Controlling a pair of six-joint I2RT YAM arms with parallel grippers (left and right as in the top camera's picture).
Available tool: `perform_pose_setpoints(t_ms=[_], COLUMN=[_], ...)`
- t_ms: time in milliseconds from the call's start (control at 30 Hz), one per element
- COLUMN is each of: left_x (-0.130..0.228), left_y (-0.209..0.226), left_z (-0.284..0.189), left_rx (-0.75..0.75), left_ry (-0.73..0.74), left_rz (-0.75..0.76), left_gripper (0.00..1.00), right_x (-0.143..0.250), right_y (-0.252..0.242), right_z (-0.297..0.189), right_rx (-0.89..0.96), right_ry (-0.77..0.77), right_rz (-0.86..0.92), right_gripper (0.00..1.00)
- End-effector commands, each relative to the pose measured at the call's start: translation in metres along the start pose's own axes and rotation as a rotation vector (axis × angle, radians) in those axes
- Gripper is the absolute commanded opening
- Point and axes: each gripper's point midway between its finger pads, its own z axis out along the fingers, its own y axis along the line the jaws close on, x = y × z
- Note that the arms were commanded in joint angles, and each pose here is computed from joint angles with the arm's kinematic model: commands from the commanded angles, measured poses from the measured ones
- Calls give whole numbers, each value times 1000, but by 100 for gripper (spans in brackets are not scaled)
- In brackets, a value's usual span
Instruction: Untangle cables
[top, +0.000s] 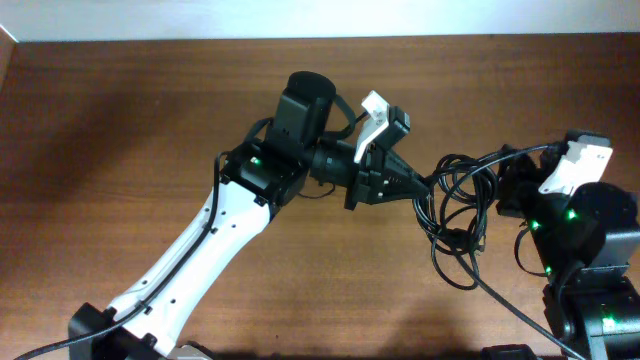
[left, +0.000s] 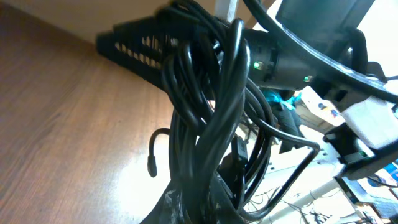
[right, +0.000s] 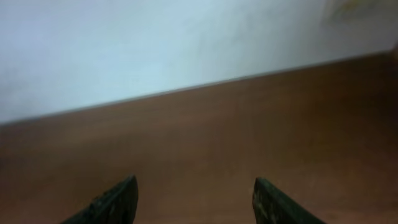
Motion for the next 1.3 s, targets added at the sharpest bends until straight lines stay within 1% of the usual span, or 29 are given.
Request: perform_pose_setpoints(t_ms=[0,33,67,133,200,233,300,333,400,433,467,533,567,633,700,767,800,833,867,900,933,1000,1067,1167,1233,1267], left_x=[-13,-15,-16,-17,-19,-23,-39,-47,-58,-64,-72,-76,-80,-93,-97,-104,-106,-107,-106,-103,-99,-98,-102,-111,-114,-116], left_y=[24,40,50,68,72,70,67,63,57,56,51,46,45,36,30,18,12,8,3,-4,-10,-13,-25,-45,-40,-43], left_z=[-12,-16,-19,-27,-31,-36,-62,-74,-95,-107,-118,-123,-121,-110,-96,-79,-72,-68,-62,-54,-47,-44,-48,-63,-77,-83], left_rx=[-192,-290,-352,-465,-504,-524,-617,-657,-751,-823,-879,-890,-884,-883,-903,-873,-851,-840,-799,-736,-685,-659,-649,-664,-720,-726], left_ry=[-34,-41,-46,-54,-61,-71,-124,-149,-192,-217,-250,-280,-298,-340,-355,-373,-381,-383,-374,-352,-331,-326,-341,-386,-407,-417], left_rz=[46,45,44,43,48,57,94,111,140,152,166,152,153,192,215,247,263,269,275,280,281,286,302,337,330,336], left_gripper=[0,0,0,0,0,0,0,0,0,0,0,0,0,0,0,0,0,0,0,0,0,0,0,0,0,0], right_x=[21,33,42,57,65,70,74,76,77,78,78,69,47,31,21,20,18,23,28,28,27,33,50,54,52,49], right_y=[35,57,73,93,100,100,99,98,98,99,106,117,134,137,139,132,124,108,87,68,59,35,-5,-34,-43,-54], right_z=[-9,-19,-29,-47,-56,-57,-58,-59,-59,-60,-66,-73,-85,-84,-83,-74,-65,-50,-36,-25,-21,-15,-13,-17,-18,-20], right_rx=[-219,-356,-462,-609,-666,-666,-662,-659,-657,-662,-716,-788,-916,-928,-931,-868,-802,-677,-525,-399,-345,-202,34,200,251,309], right_ry=[102,160,207,291,338,363,383,391,399,405,413,406,346,309,278,255,236,231,226,210,190,182,202,182,157,130], right_rz=[-9,-1,10,33,48,57,64,66,69,72,78,124,142,187,207,211,218,238,259,305,309,312,355,335,348,339], right_gripper=[65,70,71,73,74,74,75,78,79,79,79,79,79,79,79,79,79,78,72,70,66,65,65,66,66,66])
